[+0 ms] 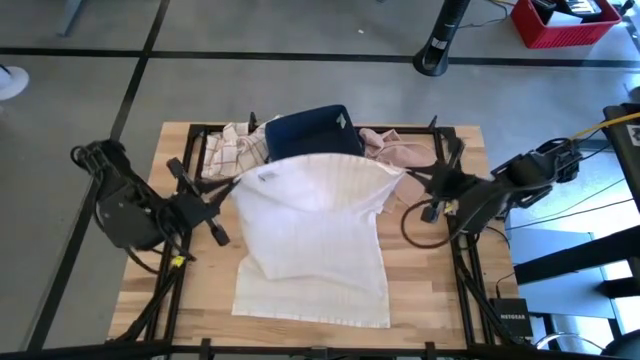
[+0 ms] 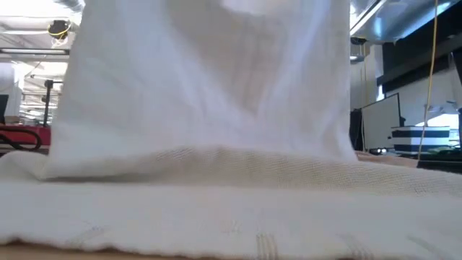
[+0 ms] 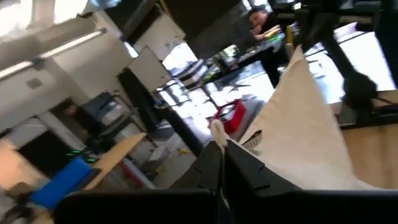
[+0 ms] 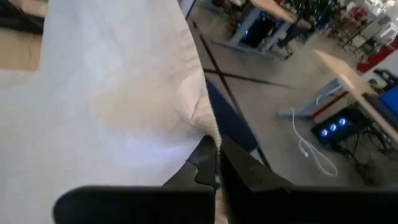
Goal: Fold towel
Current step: Fold the white with gray pattern towel on the table
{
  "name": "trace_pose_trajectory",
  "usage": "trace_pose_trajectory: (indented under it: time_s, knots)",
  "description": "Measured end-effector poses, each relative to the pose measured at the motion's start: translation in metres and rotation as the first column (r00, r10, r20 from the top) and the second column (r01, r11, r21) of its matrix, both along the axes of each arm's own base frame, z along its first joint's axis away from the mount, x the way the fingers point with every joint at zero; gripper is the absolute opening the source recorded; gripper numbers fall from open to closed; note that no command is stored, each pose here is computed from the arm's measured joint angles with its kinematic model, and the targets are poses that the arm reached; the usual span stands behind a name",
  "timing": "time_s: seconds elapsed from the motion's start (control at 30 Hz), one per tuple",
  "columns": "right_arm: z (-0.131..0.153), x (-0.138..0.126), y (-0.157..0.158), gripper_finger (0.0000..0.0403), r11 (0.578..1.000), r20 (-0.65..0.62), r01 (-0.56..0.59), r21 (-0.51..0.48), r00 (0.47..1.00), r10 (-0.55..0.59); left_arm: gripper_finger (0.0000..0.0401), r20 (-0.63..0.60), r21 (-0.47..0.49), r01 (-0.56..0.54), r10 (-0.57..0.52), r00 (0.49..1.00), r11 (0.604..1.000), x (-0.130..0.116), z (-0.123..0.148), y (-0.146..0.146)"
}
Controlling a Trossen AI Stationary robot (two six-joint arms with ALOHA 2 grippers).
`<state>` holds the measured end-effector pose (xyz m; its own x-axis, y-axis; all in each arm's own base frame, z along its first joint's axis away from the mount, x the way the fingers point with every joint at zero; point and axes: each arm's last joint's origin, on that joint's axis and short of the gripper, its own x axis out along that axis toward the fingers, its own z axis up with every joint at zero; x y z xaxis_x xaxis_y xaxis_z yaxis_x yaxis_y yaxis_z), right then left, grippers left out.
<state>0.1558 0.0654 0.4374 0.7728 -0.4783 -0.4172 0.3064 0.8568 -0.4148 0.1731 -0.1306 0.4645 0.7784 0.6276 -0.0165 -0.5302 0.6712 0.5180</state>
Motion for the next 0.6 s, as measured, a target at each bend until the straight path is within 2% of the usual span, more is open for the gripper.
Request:
trace_pose_trajectory:
  time_s: [0.1,0.17,0.27,0.37,0.47,0.53,0.6]
  knots:
    - [-0.019,0.001,0.001,0.0007,1.000,-0.034,0.017,0.021,0.999,-0.016,0.0005,-0.036,-0.049,0.120,-0.122,0.992,0.992,-0.003,-0.019,0.004]
    - [-0.028,0.001,0.001,0.0007,0.999,-0.046,0.030,0.026,0.999,-0.028,0.0005,-0.070,-0.053,0.139,-0.142,0.987,0.989,-0.001,-0.029,0.007]
    - [-0.034,-0.002,-0.001,0.0007,0.999,-0.045,0.047,0.028,0.998,-0.045,0.0005,-0.119,-0.004,0.089,-0.088,0.989,0.996,0.003,-0.033,0.017]
    - [-0.036,-0.004,-0.003,0.0007,0.998,-0.032,0.064,0.026,0.998,-0.063,0.0005,-0.167,0.111,-0.029,0.048,0.985,0.993,0.007,-0.029,0.031]
    - [-0.035,-0.006,-0.004,0.0007,0.997,-0.018,0.073,0.033,0.997,-0.072,0.0005,-0.184,0.181,-0.116,0.150,0.971,0.977,0.010,-0.019,0.048]
    - [-0.034,-0.007,-0.005,0.0007,0.997,-0.015,0.072,0.034,0.997,-0.072,0.0005,-0.159,0.185,-0.132,0.162,0.974,0.974,0.010,-0.007,0.057]
    - [-0.034,-0.008,-0.005,0.0007,0.997,-0.014,0.072,0.034,0.997,-0.072,0.0005,-0.106,0.184,-0.106,0.127,0.986,0.977,0.010,0.007,0.063]
